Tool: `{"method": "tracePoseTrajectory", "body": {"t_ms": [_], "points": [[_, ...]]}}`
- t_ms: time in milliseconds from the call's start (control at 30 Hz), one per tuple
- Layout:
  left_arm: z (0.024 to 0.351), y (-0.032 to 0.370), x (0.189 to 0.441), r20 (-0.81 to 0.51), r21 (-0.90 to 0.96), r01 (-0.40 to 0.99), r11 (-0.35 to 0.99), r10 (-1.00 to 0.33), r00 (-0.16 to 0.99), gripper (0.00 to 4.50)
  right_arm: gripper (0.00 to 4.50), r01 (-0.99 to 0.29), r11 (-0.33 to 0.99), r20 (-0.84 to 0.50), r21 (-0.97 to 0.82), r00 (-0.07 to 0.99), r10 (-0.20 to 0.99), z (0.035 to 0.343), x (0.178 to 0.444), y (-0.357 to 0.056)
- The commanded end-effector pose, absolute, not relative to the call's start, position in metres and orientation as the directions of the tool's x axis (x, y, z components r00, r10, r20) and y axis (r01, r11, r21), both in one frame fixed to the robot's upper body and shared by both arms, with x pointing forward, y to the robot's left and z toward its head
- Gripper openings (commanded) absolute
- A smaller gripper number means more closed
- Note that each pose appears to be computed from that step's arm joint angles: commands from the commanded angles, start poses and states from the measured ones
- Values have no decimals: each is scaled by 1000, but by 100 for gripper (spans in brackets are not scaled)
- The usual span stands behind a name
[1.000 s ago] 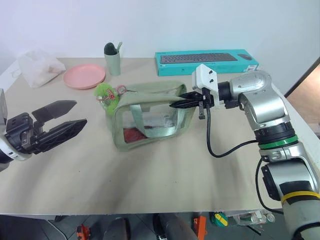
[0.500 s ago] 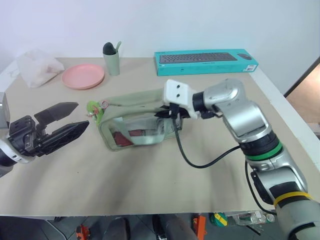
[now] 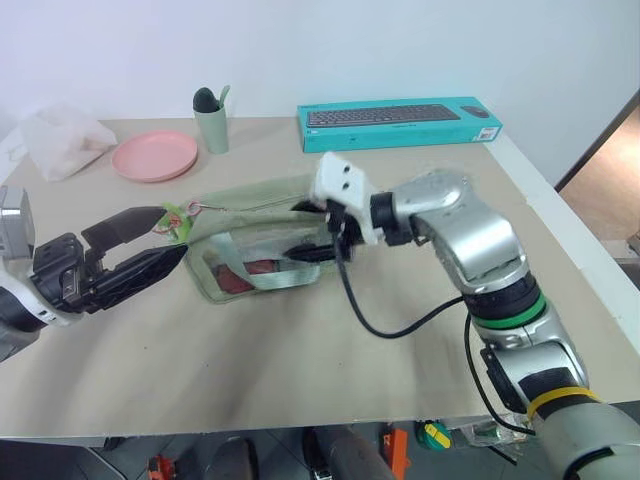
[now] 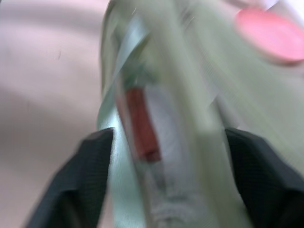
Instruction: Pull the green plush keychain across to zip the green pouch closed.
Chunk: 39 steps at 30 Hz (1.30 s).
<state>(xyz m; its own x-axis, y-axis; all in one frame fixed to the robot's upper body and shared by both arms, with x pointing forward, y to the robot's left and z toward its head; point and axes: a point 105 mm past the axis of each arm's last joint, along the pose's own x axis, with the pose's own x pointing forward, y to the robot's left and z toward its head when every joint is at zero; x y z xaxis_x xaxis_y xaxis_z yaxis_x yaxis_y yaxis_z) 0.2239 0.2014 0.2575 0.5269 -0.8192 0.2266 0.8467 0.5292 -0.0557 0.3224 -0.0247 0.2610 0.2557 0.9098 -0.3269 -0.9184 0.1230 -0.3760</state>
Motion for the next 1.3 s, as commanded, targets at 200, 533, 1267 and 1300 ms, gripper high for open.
{"method": "tracePoseTrajectory", "body": {"t_ms": [200,533,1267,1300], "points": [[266,195,220,249,-15,865,502,-836,490,450,405,-893,177,-262,-414,303,916,289,321,-80],[263,189,219,216,-18,883,469,-860,462,450,405,-867,326,-360,-376,461,811,254,346,-128],[260,189,232,217,-2,855,518,-834,506,450,6,-913,252,-348,-321,361,865,236,341,-101],[260,191,236,218,8,840,542,-821,528,450,6,-920,230,-353,-316,340,872,236,336,-99]]}}
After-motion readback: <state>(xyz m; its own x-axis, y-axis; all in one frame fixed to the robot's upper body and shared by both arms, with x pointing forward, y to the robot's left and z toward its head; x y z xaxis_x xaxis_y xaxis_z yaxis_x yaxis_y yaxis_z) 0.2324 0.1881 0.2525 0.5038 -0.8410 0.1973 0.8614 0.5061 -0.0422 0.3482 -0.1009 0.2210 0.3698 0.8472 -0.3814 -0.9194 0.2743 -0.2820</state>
